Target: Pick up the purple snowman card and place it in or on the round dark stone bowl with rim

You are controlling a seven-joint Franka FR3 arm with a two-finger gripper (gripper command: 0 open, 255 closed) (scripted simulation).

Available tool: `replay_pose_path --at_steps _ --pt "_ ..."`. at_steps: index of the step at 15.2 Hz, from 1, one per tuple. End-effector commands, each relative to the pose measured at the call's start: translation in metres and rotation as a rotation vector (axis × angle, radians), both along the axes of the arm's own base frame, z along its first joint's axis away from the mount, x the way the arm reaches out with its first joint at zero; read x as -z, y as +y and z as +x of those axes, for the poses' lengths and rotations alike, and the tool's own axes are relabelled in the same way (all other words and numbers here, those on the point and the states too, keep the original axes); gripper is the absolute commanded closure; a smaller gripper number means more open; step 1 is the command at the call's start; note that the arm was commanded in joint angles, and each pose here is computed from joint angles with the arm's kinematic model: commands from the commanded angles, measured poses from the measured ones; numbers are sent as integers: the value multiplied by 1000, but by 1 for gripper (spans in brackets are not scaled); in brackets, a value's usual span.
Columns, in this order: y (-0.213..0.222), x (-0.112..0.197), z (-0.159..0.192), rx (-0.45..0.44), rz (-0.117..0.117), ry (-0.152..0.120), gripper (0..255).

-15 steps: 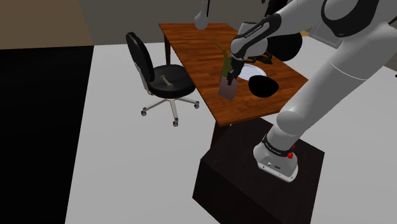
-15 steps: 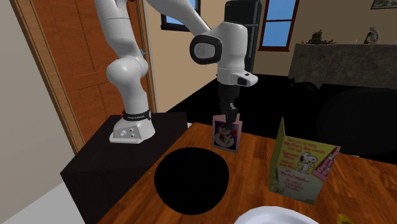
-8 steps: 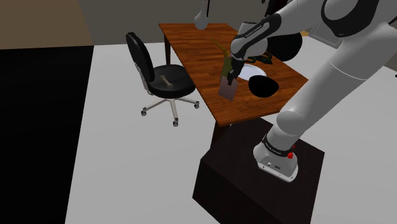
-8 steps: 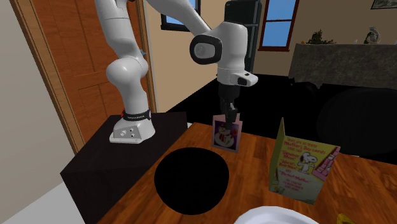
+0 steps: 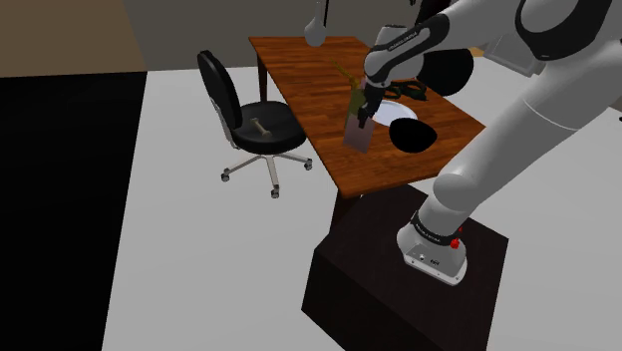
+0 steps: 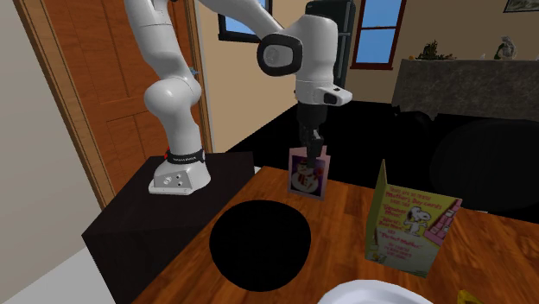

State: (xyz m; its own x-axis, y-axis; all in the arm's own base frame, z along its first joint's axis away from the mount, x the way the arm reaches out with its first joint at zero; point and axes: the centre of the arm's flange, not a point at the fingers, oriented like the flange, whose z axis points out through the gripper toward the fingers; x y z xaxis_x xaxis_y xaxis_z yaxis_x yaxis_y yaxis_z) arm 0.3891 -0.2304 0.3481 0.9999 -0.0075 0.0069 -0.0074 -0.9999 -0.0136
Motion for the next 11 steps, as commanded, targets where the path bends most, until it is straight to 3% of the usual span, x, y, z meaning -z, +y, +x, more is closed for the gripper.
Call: replay_pose_path --at_steps 1,11 --pt "0 -10 0 0 0 0 255" --pt "0 -63 0 0 0 0 255"
